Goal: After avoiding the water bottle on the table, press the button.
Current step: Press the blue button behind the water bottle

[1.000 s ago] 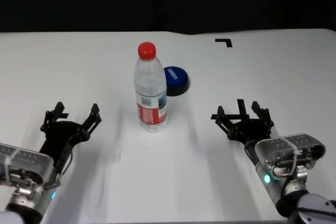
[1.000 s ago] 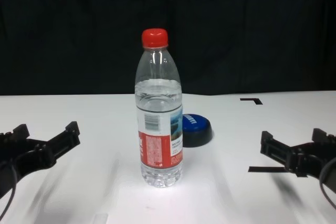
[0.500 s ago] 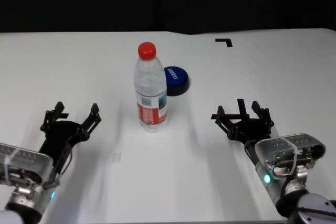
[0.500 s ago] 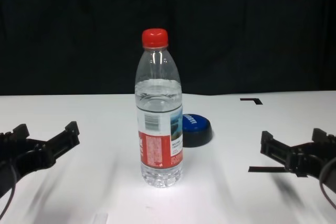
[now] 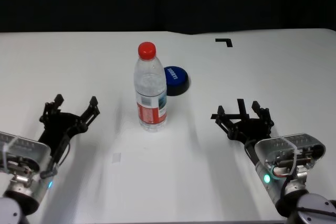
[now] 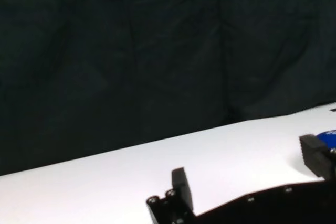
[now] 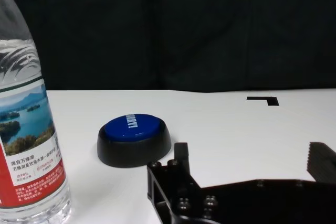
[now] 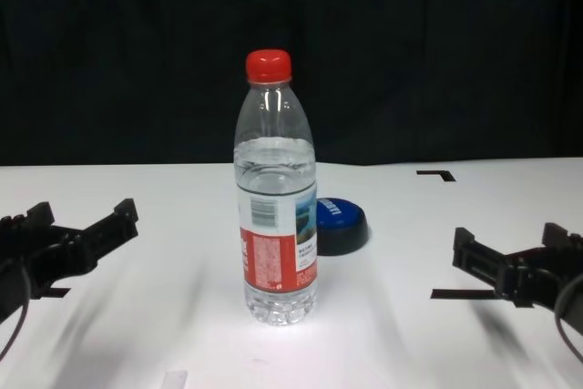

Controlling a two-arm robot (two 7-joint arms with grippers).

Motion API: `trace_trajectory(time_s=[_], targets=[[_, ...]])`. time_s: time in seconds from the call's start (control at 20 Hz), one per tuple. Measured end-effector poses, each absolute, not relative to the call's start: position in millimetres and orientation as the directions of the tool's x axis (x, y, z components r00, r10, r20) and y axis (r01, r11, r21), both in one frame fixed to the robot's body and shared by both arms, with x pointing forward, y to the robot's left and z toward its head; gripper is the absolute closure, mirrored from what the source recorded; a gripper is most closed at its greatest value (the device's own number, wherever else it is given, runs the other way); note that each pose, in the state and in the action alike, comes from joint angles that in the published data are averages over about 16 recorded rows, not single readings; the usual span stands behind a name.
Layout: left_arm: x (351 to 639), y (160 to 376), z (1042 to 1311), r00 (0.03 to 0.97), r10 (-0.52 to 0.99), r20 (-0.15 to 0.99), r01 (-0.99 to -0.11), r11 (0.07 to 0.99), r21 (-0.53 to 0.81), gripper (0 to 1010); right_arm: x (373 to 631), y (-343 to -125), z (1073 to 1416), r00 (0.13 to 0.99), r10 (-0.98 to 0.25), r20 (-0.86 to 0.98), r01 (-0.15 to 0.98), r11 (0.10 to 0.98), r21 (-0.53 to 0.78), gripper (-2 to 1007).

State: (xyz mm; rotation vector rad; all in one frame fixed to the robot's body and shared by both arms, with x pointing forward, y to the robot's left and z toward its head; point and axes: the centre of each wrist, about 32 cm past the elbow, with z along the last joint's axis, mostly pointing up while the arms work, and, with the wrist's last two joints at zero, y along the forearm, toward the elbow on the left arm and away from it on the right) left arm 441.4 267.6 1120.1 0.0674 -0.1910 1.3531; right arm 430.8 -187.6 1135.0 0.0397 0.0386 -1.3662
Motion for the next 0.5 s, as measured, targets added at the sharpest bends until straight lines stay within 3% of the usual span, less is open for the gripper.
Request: trace_trajectory(time_s=[0.5], targets=[[462.0,270.9,1125.1,0.227,0.957,0.183,-0.969,0.240,-0.054,7,430.8,-187.6,1135.0,0.203,-0.978,-0.051,0.979,0.203,0.006,2]])
